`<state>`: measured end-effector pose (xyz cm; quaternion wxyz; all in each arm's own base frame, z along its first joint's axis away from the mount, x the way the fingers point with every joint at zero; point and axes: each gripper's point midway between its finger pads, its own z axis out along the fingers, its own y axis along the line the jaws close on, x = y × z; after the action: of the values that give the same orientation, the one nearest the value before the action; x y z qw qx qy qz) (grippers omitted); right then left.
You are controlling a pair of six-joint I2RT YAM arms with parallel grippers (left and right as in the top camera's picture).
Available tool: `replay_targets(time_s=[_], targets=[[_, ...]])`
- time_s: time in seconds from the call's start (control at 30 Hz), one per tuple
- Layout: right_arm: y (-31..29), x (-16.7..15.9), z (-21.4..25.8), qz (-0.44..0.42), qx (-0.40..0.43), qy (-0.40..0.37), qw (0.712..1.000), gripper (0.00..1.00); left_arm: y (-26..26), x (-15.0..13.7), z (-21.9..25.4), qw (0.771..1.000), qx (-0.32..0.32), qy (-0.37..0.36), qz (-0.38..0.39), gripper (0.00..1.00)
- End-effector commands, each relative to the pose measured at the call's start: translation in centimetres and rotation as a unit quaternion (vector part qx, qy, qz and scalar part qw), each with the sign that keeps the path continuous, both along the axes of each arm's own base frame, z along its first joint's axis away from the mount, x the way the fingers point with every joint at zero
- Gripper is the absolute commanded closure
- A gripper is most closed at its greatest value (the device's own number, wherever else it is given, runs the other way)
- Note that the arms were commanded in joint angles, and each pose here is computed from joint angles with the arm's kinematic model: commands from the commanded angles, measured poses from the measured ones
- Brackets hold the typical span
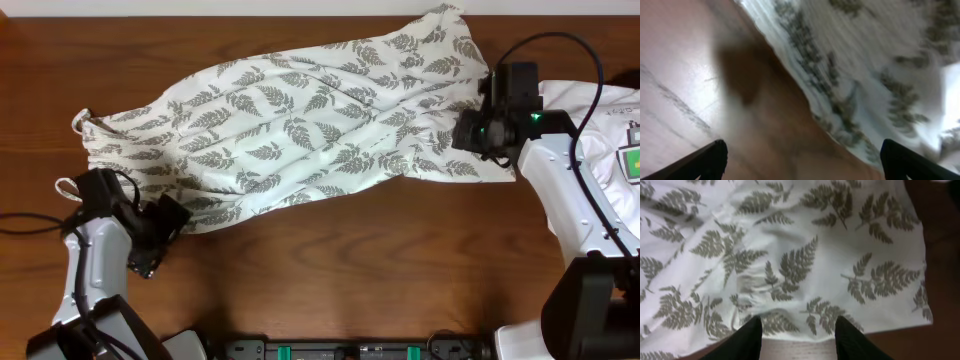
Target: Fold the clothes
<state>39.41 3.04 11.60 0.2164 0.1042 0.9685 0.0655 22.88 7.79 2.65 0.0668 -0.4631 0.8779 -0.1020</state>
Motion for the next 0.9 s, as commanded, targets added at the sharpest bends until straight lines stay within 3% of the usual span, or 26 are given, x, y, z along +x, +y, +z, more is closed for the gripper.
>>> replay_targets(time_s=[0.0, 0.13, 0.17, 0.23, 0.27, 0.33, 0.4, 0.43, 0.87], targets=[[0.1, -0.7, -0.6, 0.008, -0.001, 0.019, 1.000, 0.55, 0.0, -0.1, -1.1, 1.000, -0.005, -0.002, 0.031, 0.02], [0.1, -1.7, -1.0, 0.008, -0.002, 0.040, 0.999, 0.62, 0.6, 1.0, -1.6, 0.999, 0.011, -0.034, 0.030, 0.00], [0.1, -1.8, -1.0, 0.008, -0.002, 0.043, 0.999, 0.65, 0.7, 1.2, -1.6, 0.999, 0.014, -0.040, 0.030, 0.05], [0.1, -2.1, -1.1, 0.007, -0.003, 0.048, 0.999, 0.74, 1.0, 1.8, -1.5, 0.998, 0.019, -0.052, 0.030, 0.24], [0.1, -2.1, -1.1, 0.007, -0.002, 0.050, 0.999, 0.77, 1.1, 2.0, -1.5, 0.998, 0.021, -0.056, 0.030, 0.42], [0.1, -2.3, -1.2, 0.007, -0.002, 0.054, 0.999, 0.81, 1.3, 2.6, -1.3, 0.997, 0.027, -0.069, 0.030, 0.64], [0.1, -2.5, -1.3, 0.007, -0.003, 0.057, 0.998, 0.83, 1.6, 3.0, -1.1, 0.996, 0.031, -0.078, 0.030, 0.78], [0.1, -2.5, -1.3, 0.007, -0.003, 0.058, 0.998, 0.83, 1.6, 3.1, -1.1, 0.996, 0.033, -0.082, 0.030, 0.91], [-0.3, -2.3, -1.2, 0.005, -0.013, 0.054, 0.998, 0.83, 1.6, 4.1, 1.3, 0.991, 0.040, -0.127, 0.022, 0.94]])
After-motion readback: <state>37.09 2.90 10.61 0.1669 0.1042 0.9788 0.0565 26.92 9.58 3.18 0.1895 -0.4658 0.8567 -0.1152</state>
